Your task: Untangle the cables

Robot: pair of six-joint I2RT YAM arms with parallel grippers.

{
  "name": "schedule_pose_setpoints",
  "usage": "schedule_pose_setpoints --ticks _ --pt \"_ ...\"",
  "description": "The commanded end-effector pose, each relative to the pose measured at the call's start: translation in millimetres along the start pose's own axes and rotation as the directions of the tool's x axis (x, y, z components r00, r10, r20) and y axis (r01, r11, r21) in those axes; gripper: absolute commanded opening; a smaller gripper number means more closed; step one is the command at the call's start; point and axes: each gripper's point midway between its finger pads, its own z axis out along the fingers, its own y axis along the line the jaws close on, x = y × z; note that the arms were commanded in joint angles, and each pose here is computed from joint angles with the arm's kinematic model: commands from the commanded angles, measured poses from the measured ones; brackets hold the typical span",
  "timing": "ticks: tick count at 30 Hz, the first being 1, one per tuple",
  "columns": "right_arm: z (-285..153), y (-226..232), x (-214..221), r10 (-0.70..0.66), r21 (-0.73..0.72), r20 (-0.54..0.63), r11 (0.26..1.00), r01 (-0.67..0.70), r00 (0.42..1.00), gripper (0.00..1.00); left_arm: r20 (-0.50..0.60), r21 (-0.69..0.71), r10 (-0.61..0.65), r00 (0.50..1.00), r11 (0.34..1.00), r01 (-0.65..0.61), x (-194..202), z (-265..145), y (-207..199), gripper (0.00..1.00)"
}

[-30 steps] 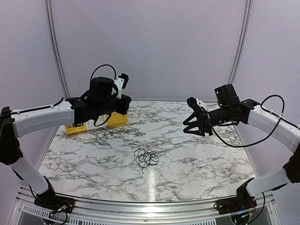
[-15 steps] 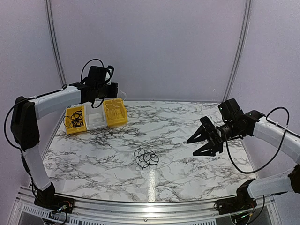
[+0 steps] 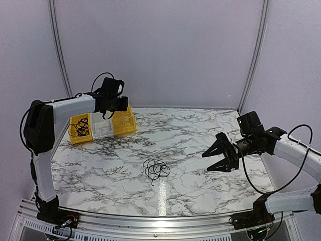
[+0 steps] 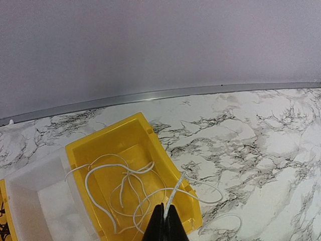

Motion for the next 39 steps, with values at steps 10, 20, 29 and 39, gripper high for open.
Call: schedule_pose_setpoints --ticks 10,20,29,39 --pt "1.3 -16.1 7.5 0.002 0.056 -0.035 0.998 0.000 0.999 0.57 -0.005 -0.178 -0.064 0.998 0.982 0.062 3.9 20.4 55.8 0.00" --pt "3.6 -23.3 17.2 0.025 0.076 -0.066 0.997 -0.020 0.997 0.57 -0.043 -0.162 -0.126 0.991 0.980 0.117 21.7 62.5 53.8 0.00" --pt "4.4 -25.6 21.8 0.040 0.083 -0.076 0.996 -0.034 0.996 0.57 -0.093 -0.185 -0.186 0.978 0.968 0.167 54.7 97.4 55.2 0.00" --pt "5.6 -28.3 24.9 0.048 0.085 -0.086 0.996 -0.041 0.995 0.57 -0.059 -0.163 -0.194 0.979 0.970 0.182 35.2 78.8 51.9 0.26"
